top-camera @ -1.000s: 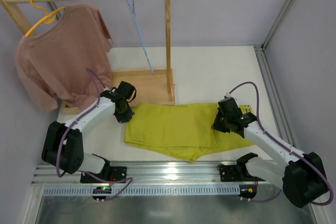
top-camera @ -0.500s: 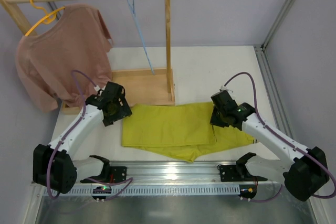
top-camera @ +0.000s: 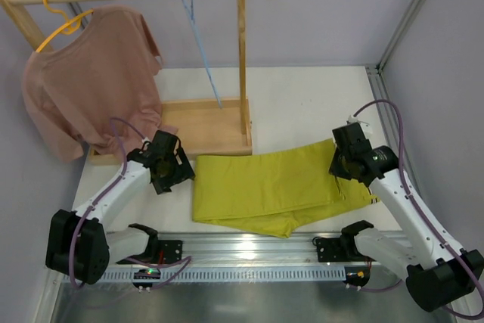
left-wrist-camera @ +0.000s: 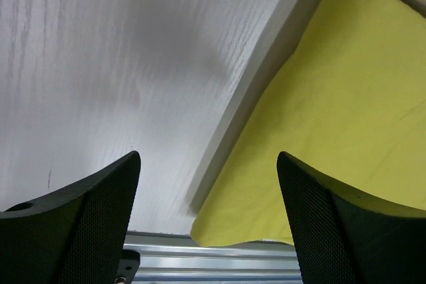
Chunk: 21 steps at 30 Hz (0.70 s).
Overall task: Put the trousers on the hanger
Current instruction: Fold the trousers
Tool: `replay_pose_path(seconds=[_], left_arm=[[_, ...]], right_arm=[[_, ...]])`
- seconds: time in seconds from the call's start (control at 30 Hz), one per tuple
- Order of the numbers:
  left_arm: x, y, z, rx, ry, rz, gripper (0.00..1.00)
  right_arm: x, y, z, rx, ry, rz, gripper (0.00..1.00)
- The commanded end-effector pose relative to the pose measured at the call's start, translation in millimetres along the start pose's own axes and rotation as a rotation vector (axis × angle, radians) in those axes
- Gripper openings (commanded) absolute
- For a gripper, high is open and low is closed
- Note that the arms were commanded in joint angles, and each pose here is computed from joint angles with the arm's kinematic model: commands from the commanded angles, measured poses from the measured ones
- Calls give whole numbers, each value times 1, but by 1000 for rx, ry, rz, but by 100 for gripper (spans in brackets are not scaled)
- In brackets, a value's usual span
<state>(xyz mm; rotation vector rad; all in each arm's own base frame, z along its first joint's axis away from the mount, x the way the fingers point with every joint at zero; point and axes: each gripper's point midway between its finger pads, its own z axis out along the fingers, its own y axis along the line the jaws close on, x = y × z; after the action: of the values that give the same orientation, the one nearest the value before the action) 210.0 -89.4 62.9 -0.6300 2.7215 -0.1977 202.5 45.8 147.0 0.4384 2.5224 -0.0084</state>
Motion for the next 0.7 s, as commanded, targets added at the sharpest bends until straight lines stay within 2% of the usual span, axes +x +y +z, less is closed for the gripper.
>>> replay_pose_path(seconds=[0.0, 0.27, 0.43, 0.67], left_arm=[[-8, -22, -4, 127, -52, -15, 84], [1, -45, -7, 271, -18, -37, 86], [12, -65, -3, 379, 52, -53, 84], [22, -66, 5, 389, 76, -58, 84]], right_arm=[[-24, -10, -17, 31, -76, -21, 4], [-44, -28, -35, 105, -130, -23, 4], [-54, -42, -39, 161, -153, -23, 4], [-68, -63, -32, 245, -184, -8, 4]])
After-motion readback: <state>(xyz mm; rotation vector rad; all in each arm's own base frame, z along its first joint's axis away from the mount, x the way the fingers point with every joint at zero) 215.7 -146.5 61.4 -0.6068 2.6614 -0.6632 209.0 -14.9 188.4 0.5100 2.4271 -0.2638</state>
